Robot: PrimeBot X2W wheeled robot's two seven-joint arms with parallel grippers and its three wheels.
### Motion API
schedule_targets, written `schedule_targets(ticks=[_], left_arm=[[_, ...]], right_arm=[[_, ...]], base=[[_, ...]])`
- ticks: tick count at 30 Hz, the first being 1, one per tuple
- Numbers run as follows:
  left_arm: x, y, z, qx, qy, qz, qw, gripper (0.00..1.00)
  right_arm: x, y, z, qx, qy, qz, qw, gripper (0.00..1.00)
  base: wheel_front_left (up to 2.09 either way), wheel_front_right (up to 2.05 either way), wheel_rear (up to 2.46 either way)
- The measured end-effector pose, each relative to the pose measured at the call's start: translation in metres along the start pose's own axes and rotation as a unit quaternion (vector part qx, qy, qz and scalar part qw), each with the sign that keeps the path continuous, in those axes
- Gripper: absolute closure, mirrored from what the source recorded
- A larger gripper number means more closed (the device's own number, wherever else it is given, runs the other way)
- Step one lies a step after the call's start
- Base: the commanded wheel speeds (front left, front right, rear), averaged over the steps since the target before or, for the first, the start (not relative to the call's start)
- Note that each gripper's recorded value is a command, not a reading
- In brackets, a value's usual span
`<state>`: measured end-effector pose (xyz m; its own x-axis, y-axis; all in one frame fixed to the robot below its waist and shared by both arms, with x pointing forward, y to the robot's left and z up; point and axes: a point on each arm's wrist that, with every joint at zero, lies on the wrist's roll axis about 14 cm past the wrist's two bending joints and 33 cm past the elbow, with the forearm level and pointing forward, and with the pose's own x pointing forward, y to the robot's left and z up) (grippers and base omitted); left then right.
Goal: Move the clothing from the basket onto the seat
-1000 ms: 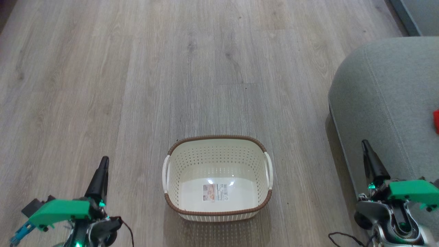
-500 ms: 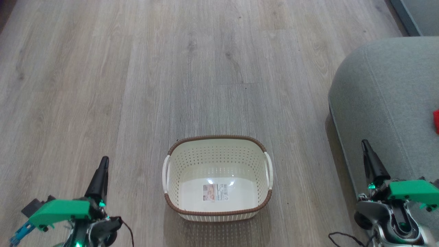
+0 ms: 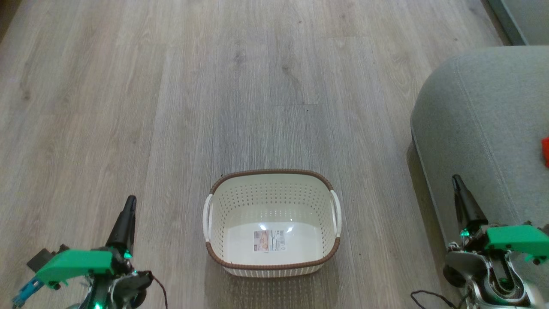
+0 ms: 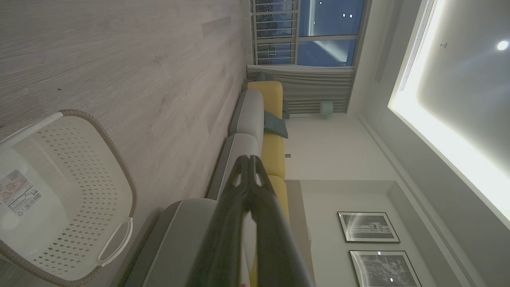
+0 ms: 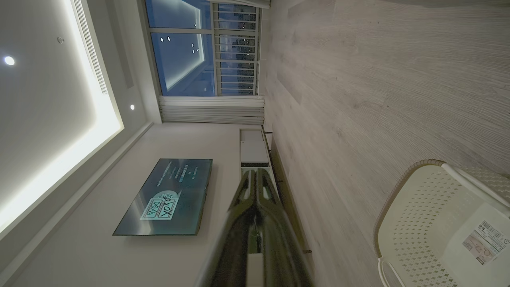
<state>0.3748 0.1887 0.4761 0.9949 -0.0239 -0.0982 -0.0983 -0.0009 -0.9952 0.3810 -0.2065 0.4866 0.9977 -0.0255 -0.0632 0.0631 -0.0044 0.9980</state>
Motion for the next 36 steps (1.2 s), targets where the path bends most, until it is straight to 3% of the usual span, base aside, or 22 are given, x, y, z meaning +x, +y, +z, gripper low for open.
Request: schedule_targets(ticks=[36], left_arm=[[0.0000,0.0000,0.0000,0.000,0.000,0.000,1.000,1.00]], right_arm=[[0.0000,0.0000,0.0000,0.000,0.000,0.000,1.000,1.00]], base=[[0.00,0.00,0.00]])
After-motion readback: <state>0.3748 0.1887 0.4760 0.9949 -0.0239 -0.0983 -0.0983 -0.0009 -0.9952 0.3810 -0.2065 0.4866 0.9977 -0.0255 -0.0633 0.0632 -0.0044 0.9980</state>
